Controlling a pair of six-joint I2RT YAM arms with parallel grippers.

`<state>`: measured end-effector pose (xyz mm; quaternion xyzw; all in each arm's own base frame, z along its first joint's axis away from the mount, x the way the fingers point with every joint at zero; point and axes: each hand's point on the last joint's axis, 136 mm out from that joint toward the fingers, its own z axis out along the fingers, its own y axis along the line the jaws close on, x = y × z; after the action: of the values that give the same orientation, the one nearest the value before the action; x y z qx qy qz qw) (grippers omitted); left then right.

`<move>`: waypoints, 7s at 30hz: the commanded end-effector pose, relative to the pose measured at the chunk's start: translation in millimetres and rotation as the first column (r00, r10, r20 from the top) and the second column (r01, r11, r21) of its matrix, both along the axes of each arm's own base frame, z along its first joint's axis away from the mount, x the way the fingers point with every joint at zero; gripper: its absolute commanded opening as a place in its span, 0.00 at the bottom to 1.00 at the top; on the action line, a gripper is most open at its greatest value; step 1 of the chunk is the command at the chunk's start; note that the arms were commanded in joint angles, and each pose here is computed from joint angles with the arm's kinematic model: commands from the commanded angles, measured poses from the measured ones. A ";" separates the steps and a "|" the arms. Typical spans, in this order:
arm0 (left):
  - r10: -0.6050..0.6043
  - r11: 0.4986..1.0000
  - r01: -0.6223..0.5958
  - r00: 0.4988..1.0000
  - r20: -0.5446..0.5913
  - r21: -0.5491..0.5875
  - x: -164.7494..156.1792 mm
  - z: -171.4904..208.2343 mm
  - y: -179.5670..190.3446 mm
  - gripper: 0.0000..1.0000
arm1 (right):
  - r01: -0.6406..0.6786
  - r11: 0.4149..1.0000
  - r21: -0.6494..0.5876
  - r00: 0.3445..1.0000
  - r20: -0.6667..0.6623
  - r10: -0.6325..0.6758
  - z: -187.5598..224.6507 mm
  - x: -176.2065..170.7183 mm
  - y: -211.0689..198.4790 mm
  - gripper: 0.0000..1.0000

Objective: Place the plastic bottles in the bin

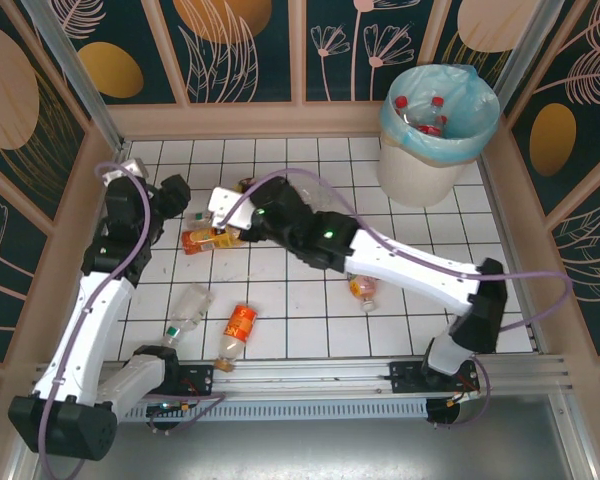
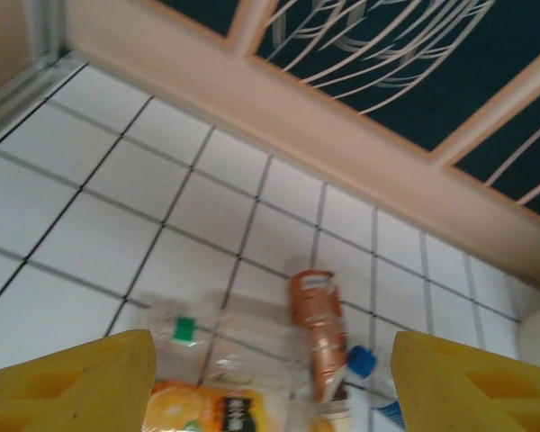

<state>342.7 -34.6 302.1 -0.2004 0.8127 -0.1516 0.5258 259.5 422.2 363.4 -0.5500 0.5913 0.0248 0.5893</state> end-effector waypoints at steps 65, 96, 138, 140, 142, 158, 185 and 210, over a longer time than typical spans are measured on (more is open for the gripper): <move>-0.702 0.712 0.702 0.712 0.004 0.011 -40.3 3.5 -313.9 0.72 | 0.708 0.243 0.663 0.602 -0.387 -0.698 64.8 254.3 -371.4 0.23; -0.669 0.743 0.669 0.743 -0.016 0.003 -39.6 -11.1 -304.8 0.73 | 0.816 0.082 0.573 0.451 -0.541 -0.710 13.1 259.4 -435.2 0.21; -0.649 0.759 0.651 0.759 -0.053 0.026 -39.8 -27.0 -296.7 0.74 | 0.927 0.157 0.341 0.316 -0.484 -0.816 -41.6 312.9 -382.0 0.58; -0.649 0.758 0.651 0.759 -0.054 0.030 -40.3 -26.8 -295.8 0.74 | 0.915 0.162 0.370 0.341 -0.493 -0.801 -24.6 309.9 -374.9 0.62; -0.648 0.760 0.650 0.760 -0.051 0.032 -40.5 -25.3 -294.8 0.74 | 0.894 0.169 0.415 0.377 -0.491 -0.786 -2.6 305.1 -368.4 0.70; -0.626 0.777 0.627 0.779 -0.046 0.047 -40.3 -22.5 -286.4 0.75 | 0.829 0.178 0.529 0.507 -0.580 -0.638 22.7 291.8 -354.1 0.75; -0.317 0.944 0.321 0.947 -0.053 0.072 -65.4 5.2 -173.4 0.74 | 0.490 0.726 0.483 0.829 -0.517 -0.215 -19.9 86.7 -134.6 0.70; -0.180 0.980 0.152 0.953 -0.245 -0.126 0.0 -104.6 -69.2 0.43 | 0.848 0.405 0.341 0.204 -0.916 0.344 -229.7 62.3 -22.8 0.62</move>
<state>332.9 -98.6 209.5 -0.2035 0.8719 -0.1834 0.4059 318.7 388.5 128.6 0.0531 0.8355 0.4569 0.3007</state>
